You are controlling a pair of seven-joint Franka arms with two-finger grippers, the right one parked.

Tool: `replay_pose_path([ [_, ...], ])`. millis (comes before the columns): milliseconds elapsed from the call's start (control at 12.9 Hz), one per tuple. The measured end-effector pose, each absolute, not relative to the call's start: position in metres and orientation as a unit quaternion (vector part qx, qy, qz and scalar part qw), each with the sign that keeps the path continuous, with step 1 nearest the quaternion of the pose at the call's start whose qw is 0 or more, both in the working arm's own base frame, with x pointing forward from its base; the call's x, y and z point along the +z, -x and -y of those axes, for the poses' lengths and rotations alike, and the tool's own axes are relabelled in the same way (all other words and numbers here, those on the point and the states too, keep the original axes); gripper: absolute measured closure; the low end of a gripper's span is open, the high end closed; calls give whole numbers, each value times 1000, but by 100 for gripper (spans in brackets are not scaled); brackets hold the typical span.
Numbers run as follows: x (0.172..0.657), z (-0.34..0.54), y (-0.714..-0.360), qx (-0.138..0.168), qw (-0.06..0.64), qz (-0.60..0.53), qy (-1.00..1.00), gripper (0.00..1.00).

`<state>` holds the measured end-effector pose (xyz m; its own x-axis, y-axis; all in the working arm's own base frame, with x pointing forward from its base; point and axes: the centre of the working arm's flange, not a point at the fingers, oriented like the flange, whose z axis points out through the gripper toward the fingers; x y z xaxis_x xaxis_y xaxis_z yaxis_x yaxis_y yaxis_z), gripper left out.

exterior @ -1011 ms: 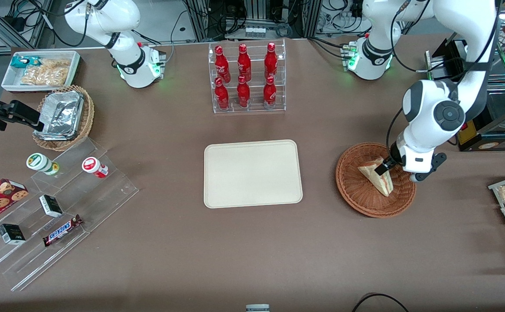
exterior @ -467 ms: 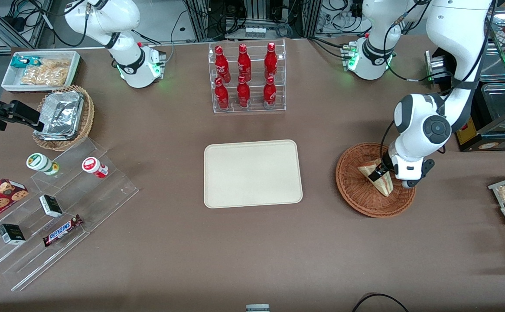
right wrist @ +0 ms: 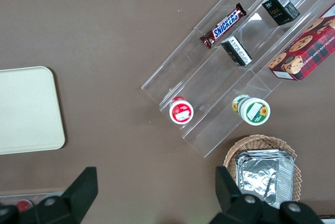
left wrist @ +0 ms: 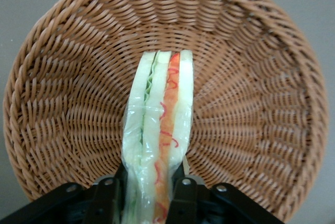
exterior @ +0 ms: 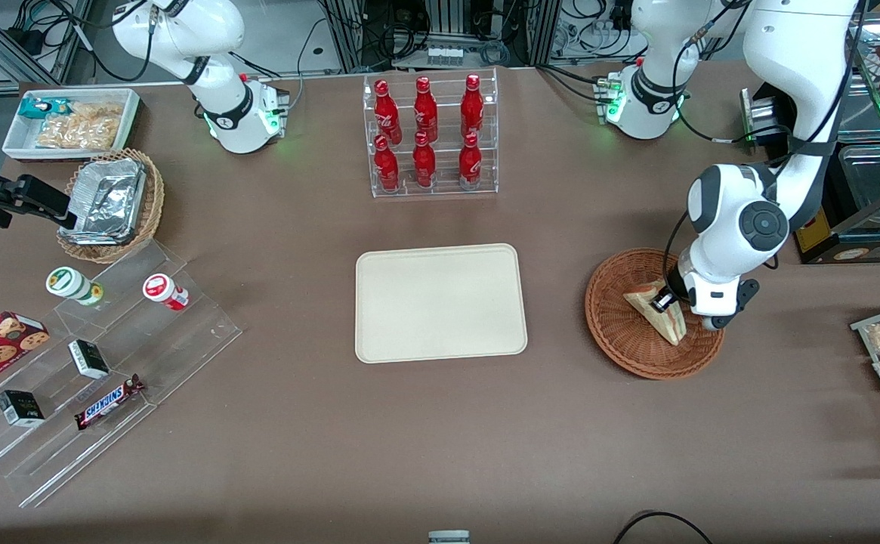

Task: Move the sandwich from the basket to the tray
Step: 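Close the left gripper on the sandwich's wrapped end, then lift the sandwich and carry it over the cream tray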

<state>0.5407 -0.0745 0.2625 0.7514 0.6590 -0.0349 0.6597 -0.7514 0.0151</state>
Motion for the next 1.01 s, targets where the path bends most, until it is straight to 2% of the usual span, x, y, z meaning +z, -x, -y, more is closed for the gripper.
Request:
replay_pose_path([
  [311,310,120,-560,-41,5,-306,-951,78],
  [467,337,161,-562,-65,-13,-219,-973,85],
  [622,353,202,-568,-81,-27,-147,-986,85],
  [1011,333,329,-565,-85,-17,-54,-995,85],
])
